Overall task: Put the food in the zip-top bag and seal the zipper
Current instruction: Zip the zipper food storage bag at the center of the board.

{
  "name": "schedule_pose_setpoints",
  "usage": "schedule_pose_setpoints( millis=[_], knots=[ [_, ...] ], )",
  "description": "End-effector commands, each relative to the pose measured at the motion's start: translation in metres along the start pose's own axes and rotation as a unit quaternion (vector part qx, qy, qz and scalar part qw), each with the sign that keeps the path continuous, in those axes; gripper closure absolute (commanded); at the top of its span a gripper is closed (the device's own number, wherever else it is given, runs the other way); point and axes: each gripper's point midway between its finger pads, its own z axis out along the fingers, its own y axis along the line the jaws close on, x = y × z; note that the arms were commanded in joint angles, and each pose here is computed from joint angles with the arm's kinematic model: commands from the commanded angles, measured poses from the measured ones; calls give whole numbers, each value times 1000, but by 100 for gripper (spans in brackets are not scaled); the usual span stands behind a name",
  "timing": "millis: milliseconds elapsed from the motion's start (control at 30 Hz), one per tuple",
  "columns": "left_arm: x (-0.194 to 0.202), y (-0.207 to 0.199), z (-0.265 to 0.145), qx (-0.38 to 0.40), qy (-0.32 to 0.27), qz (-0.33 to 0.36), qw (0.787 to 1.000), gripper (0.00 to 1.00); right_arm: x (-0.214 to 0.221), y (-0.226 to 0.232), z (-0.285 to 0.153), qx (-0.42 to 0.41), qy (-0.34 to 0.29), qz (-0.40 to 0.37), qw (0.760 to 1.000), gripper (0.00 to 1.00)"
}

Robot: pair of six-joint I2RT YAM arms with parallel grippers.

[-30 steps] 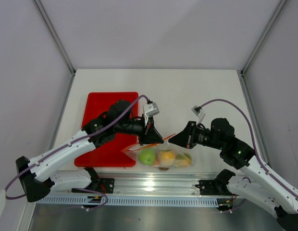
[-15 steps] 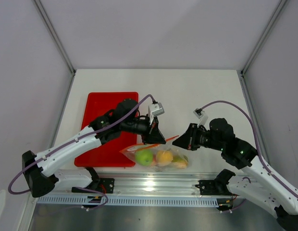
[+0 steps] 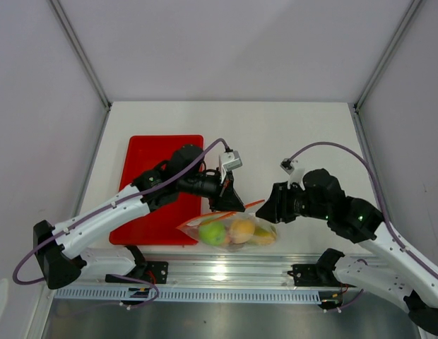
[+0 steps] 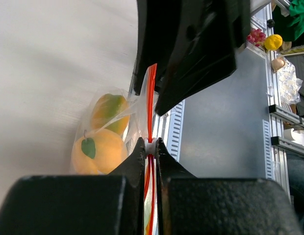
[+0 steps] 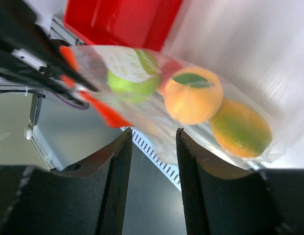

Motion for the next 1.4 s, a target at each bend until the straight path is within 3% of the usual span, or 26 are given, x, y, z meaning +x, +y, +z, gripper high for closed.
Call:
schedule_pose_setpoints(
  millis=[0,333,600,833,1367],
  knots=[
    [-13,-12,-7,21,-25,24,999,99,-22,16,-20,-8,-22,-70,997,56],
    [-8,-17,-5,43,-19,27,999,99,-41,37,-18,-46,-28,-172,984,44],
    [-2,-20,-7,51,-16,33,998,100,-39,57,-12,-113,-32,-209,971,51],
    [1,-21,-8,54,-15,35,998,100,-28,60,-4,-142,-11,-210,967,65],
    [1,-23,-9,59,-13,37,997,99,-16,53,7,-152,3,-216,964,68]
  ],
)
